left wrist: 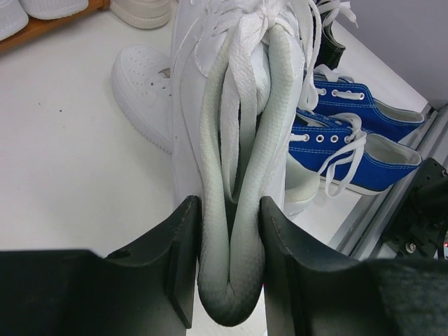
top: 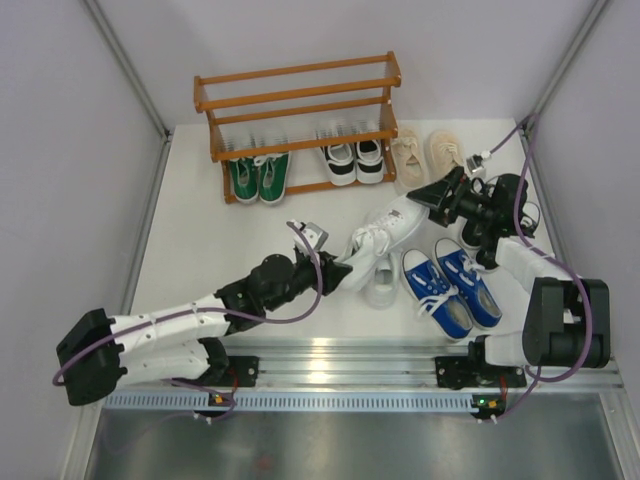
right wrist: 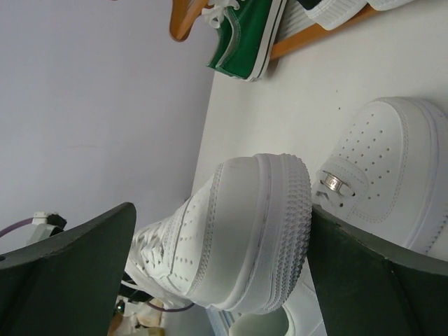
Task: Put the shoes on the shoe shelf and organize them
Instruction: Pick up the shoe at the center of the board.
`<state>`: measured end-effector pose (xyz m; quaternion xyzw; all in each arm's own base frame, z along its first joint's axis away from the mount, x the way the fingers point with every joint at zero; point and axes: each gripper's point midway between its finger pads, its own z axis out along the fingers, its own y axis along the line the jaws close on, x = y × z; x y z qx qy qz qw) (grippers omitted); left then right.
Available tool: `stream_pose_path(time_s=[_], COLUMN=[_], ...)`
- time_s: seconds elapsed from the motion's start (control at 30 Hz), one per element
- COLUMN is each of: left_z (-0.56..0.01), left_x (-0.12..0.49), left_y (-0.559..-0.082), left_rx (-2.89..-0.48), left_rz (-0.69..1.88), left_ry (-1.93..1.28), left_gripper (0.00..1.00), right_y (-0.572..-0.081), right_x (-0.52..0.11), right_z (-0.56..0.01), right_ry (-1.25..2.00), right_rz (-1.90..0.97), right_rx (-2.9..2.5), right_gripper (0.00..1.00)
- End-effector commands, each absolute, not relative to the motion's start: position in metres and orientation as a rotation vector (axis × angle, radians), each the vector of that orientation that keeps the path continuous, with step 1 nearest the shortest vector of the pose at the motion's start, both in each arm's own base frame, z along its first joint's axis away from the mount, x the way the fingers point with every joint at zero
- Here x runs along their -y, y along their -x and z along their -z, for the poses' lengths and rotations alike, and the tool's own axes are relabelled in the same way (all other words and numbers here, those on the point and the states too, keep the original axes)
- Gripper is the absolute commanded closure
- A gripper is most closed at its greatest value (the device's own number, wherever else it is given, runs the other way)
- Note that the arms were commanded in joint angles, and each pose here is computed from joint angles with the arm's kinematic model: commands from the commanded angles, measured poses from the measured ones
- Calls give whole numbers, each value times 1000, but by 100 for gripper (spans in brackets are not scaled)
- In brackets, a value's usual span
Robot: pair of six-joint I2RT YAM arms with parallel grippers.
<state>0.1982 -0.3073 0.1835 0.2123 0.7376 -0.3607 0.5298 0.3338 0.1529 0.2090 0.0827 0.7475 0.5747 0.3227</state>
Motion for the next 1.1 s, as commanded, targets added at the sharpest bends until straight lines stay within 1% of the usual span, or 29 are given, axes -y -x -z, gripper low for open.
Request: stream_pose_path(time_s=[0.0,0.4,0.63,0.83,0.97,1.0,1.07], left_z=[-236,-273,-257,-214,-209,-223,-231], left_x=[300,275,269,273,249,237,214], left_y=[-206,-200,-205,-194,-200,-200,-208], left_rx=[-1614,-1535,-1568,-1645,-1646,-1600,-1566], left_rz=[905,903,838,853,794,792,720], left_ry=[-411,-364,-368,-455,-341,-290,-192], left_gripper=[100,100,100,100,100,100,100], right_y=[-336,-340,-342,-343,-342,-342,-342], right_x=[-156,-153,-148,-145,-146,-146,-146], right_z=[-236,-225,-215,-212,-214,-215,-216], right_ry=[-71,-89,-82,-56,-28,-18,-11], right_rz=[-1467,-1435,-1363,-1333,-1331,-1332,-1333], right_rx=[-1887,-1919,-1952,-1953,-1943,-1939,-1935], right_gripper=[0,1,1,1,1,1,1])
